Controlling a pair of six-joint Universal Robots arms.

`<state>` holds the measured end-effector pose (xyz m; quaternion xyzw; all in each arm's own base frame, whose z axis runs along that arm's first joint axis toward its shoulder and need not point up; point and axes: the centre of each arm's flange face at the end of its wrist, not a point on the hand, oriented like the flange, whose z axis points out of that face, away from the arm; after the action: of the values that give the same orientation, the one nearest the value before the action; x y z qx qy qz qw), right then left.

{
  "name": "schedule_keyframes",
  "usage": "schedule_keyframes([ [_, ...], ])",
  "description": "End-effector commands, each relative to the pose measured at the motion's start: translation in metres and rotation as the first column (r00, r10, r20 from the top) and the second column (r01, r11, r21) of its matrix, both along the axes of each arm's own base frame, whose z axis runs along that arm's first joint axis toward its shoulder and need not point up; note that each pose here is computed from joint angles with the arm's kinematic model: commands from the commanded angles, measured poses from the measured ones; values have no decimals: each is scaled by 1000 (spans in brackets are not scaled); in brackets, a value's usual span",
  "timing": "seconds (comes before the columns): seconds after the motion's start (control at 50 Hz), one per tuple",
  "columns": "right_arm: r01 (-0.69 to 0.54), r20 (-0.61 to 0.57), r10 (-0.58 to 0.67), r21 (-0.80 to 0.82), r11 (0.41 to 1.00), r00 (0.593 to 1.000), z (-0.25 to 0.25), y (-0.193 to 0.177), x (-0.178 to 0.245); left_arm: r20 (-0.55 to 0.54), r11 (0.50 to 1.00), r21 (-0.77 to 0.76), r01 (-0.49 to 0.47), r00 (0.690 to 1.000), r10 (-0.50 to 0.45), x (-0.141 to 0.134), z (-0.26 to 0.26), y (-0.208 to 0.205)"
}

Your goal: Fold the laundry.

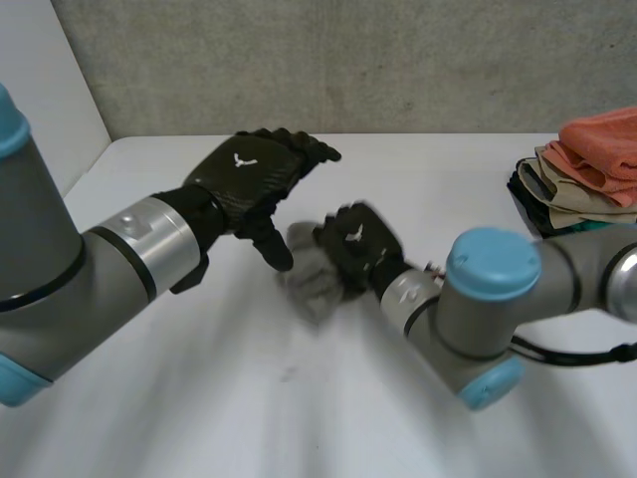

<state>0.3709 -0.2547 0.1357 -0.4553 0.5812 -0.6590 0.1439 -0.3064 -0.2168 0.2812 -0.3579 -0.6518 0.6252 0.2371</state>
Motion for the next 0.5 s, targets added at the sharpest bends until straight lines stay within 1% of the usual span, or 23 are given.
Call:
schedule_keyframes([
  [0.02, 88, 106, -72, -145, 986, 992, 54, -57, -12, -54, 999, -9, -44, 998, 44, 11, 16, -8],
  [0.08, 103, 140, -76, -199, 974, 987, 72, -72, -13, -85, 998, -3, -64, 994, 64, 16, 20, -13],
  [0.16, 128, 202, -67, -308, 943, 977, 109, -99, -20, -112, 996, 6, -84, 990, 84, 20, 22, -19],
  [0.18, 148, 227, -69, -355, 923, 971, 125, -111, -27, -115, 996, 8, -85, 990, 86, 20, 22, -19],
  [0.24, 183, 261, -73, -428, 885, 963, 150, -130, -41, -117, 996, 13, -88, 989, 89, 21, 22, -20],
  [0.26, 211, 281, -80, -477, 853, 956, 166, -145, -54, -117, 996, 13, -88, 989, 89, 21, 22, -20],
  [0.28, 228, 291, -86, -499, 836, 953, 174, -152, -63, -116, 996, 15, -88, 989, 90, 21, 21, -20],
  [0.32, 240, 296, -88, -528, 815, 951, 186, -166, -80, -115, 996, 17, -88, 989, 90, 21, 20, -20],
  [0.34, 242, 299, -81, -555, 796, 951, 196, -178, -97, -114, 996, 18, -88, 989, 90, 21, 20, -20],
  [0.38, 248, 302, -80, -571, 782, 950, 205, -190, -115, -113, 996, 21, -88, 989, 90, 21, 19, -19],
  [0.4, 256, 306, -80, -595, 762, 949, 214, -201, -134, -113, 996, 21, -88, 989, 90, 21, 19, -19],
  [0.46, 268, 306, -84, -633, 727, 948, 221, -219, -165, -113, 996, 23, -87, 990, 89, 21, 19, -19],
  [0.48, 276, 304, -89, -654, 704, 948, 221, -230, -184, -112, 996, 22, -87, 990, 89, 21, 19, -19],
  [0.5, 279, 303, -93, -662, 696, 949, 220, -235, -194, -112, 996, 22, -87, 990, 89, 21, 19, -19],
])
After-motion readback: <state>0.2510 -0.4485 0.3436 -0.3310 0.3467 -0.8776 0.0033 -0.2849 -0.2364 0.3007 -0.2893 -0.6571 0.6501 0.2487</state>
